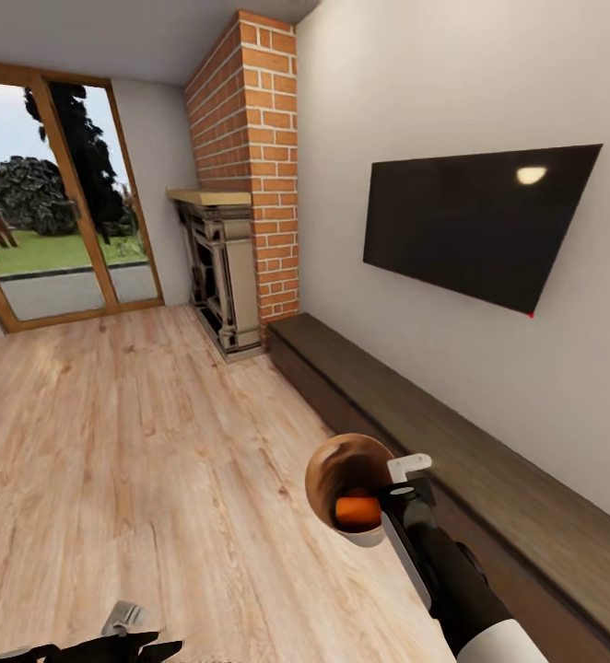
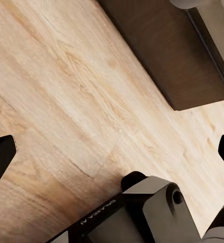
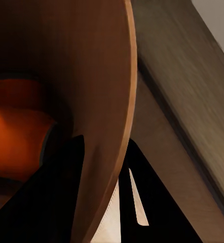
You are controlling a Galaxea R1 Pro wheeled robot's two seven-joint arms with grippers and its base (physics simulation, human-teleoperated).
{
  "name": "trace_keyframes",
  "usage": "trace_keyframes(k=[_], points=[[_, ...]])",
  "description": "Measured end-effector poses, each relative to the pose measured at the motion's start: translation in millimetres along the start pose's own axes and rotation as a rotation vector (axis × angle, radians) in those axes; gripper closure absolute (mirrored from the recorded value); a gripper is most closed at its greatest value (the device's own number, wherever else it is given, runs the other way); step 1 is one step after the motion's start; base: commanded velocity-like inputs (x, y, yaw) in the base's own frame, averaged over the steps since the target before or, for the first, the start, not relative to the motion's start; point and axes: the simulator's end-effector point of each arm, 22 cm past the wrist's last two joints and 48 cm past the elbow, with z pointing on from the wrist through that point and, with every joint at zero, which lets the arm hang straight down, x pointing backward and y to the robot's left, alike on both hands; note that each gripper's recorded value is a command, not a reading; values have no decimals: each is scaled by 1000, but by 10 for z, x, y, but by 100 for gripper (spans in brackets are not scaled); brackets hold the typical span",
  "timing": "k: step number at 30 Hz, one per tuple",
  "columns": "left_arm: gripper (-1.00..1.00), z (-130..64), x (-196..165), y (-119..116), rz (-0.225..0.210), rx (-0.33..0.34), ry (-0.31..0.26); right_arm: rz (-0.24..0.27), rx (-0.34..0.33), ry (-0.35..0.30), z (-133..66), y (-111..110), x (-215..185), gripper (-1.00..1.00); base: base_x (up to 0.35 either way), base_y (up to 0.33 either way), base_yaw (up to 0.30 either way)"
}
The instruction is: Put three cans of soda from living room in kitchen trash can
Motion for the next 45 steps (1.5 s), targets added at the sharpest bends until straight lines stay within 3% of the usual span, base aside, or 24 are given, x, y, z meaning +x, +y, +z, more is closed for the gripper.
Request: trace_keyframes(k=[45], points=[[-100,-32,-84,-39,17,2,-17,7,4,-21,-82,-40,-90,100,0,0,280]])
